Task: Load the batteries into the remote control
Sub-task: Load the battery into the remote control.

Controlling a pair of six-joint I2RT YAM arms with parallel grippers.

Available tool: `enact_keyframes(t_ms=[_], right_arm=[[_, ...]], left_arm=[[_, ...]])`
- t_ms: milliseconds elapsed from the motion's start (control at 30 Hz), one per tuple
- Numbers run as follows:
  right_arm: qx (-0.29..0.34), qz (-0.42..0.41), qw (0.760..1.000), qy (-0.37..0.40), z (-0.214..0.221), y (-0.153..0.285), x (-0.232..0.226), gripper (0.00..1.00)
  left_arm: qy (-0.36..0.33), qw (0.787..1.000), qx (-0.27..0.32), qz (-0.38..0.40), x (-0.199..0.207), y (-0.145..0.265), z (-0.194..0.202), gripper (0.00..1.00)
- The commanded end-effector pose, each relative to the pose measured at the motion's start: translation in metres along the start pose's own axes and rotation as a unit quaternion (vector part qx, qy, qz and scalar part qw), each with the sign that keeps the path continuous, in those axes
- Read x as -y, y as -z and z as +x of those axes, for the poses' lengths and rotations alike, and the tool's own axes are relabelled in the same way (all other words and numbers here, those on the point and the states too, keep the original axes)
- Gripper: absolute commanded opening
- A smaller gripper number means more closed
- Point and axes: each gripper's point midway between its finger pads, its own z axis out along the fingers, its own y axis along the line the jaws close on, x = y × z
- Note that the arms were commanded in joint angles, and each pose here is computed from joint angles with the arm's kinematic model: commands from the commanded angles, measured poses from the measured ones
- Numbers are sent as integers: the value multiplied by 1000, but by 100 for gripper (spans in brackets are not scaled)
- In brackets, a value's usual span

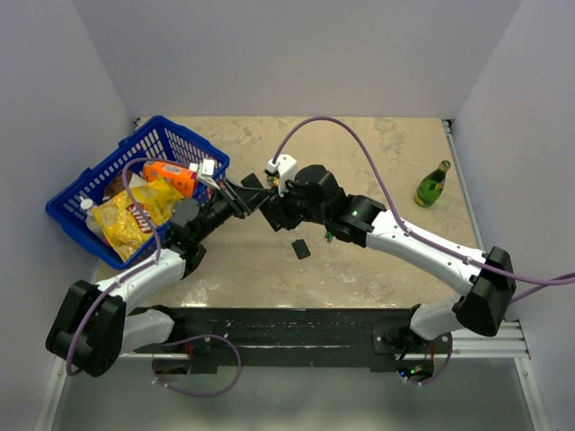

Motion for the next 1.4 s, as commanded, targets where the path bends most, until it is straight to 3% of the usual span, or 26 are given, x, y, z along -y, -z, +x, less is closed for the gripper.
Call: enact_keyframes(t_ms=[0,133,467,1367], right_arm=[[38,-1,999,-2,-21,5,-4,7],[50,-9,999,-2,-17,5,-6,0],[83,-41,995,28,-6,9,-12,0],[19,-39,999,28,52,-11,-5,0]], left_arm=[[-22,998,35,41,29,-3,-21,0],[-1,998,45,53,33,0,-22,0],[34,992,76,94,53,10,-32,0],[-2,984,108,145,93,22,-56,0]])
